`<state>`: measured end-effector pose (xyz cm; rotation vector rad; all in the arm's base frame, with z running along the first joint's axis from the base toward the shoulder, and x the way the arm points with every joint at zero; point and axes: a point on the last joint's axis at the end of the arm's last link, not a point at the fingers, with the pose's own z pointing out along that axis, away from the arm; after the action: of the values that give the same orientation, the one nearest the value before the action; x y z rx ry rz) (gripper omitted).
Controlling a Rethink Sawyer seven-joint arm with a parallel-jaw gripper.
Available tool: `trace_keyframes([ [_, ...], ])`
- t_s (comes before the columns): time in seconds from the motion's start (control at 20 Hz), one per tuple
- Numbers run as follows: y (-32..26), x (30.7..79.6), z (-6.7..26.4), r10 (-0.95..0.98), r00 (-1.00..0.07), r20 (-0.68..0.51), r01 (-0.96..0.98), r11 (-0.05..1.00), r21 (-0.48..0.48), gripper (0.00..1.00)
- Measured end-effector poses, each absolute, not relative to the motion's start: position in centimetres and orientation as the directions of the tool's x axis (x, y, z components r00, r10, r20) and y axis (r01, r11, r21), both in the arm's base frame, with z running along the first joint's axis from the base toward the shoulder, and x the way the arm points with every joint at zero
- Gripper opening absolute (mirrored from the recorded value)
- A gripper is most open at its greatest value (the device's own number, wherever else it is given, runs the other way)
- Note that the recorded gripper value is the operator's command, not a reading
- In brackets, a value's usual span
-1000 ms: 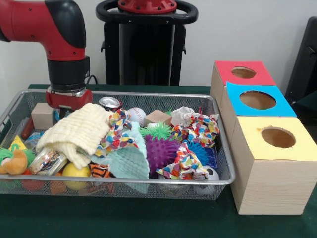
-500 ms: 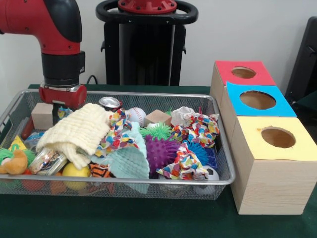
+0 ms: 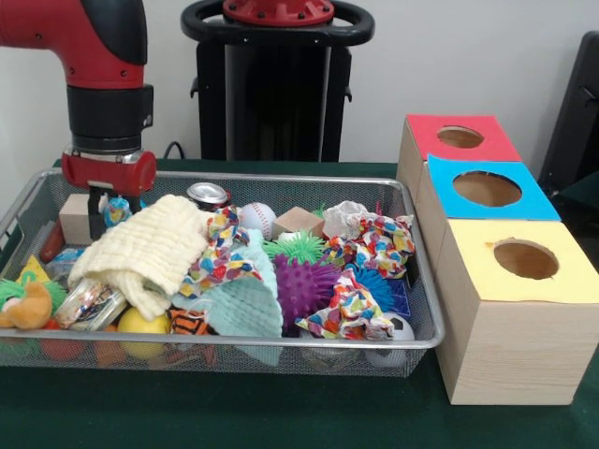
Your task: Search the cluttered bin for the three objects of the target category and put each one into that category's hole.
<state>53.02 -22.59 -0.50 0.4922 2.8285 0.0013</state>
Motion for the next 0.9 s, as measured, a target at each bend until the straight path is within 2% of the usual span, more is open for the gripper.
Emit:
trace_keyframes([
  [0.9,-23.24,53.37,-1.19,0.381,-0.887,-0.262,0.363,0.925,0.116,1.00],
])
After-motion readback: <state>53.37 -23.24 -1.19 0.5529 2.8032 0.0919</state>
